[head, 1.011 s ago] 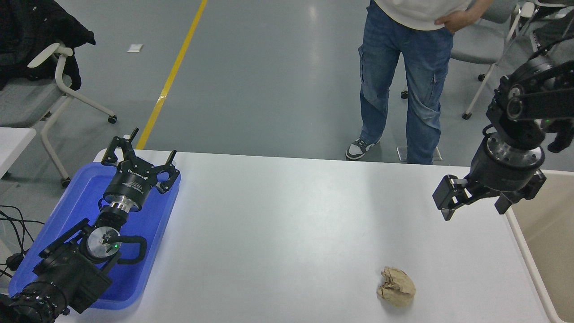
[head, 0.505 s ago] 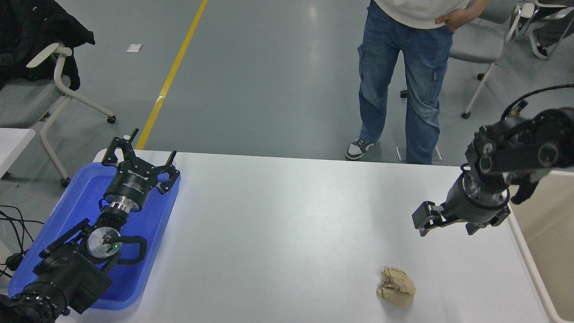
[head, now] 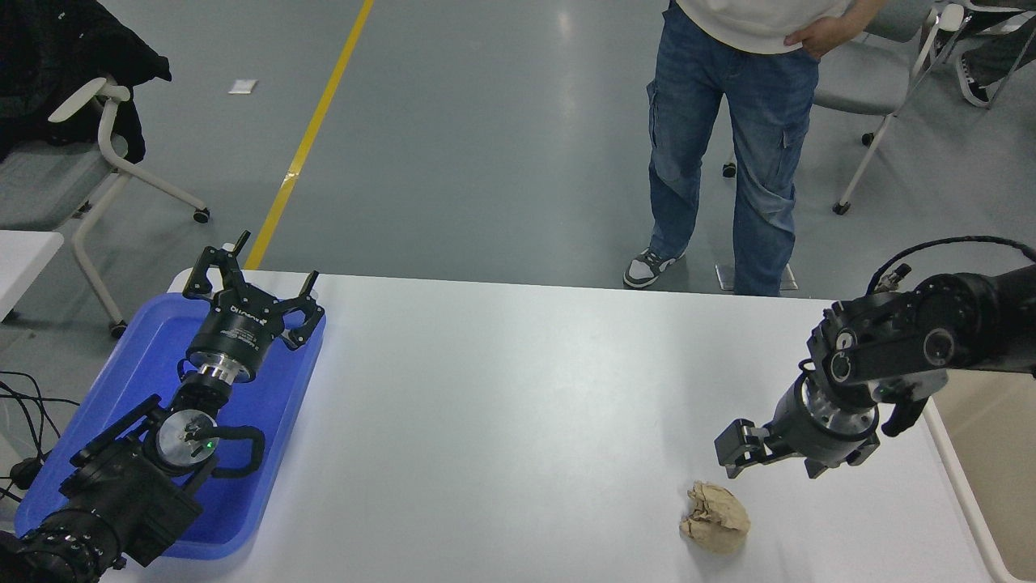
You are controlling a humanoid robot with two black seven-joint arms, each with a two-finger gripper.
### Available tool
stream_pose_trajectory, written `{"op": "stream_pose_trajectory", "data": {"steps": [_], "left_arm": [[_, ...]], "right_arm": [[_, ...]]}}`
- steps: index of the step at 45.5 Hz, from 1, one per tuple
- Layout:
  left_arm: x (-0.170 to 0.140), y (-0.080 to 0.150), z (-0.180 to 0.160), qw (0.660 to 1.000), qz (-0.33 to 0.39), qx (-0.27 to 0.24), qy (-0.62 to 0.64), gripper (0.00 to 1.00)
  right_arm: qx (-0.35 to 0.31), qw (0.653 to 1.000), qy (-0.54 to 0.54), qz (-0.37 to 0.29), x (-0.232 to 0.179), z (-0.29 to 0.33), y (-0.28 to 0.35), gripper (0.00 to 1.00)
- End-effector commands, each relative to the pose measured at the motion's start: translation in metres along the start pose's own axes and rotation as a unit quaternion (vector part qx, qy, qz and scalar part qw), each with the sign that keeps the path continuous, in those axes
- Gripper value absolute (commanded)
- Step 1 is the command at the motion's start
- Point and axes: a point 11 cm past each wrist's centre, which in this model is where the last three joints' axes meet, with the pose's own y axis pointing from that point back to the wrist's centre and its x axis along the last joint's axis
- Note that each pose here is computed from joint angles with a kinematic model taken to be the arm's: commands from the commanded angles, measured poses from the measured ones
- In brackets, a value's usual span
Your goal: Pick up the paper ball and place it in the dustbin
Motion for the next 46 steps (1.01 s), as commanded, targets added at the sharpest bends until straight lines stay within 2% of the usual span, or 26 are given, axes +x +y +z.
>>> {"op": "stream_pose_trajectory", "data": {"steps": [1,9,27,46], "left_arm": [[0.000,0.000,0.000,1.000,0.000,0.000,0.000,1.00],[0.000,0.000,0.000,1.000,0.000,0.000,0.000,1.00],[0.000,0.000,0.000,1.000,0.000,0.000,0.000,1.00],[-0.001,-0.001,0.000,1.000,-0.001,0.000,0.000,1.00]], "right_arm": [[0.017,1.000,0.026,0.004,-0.008,-0.017,-0.023,1.00],[0.024,0.999,0.025,0.037,-0.003,-0.024,-0.028,0.99],[0.021,0.995,0.068,0.070,-0.005,-0.042,-0.050,0.95],[-0.015,0.990,0.118,0.074,-0.008,-0.027,-0.065,0.94]]}}
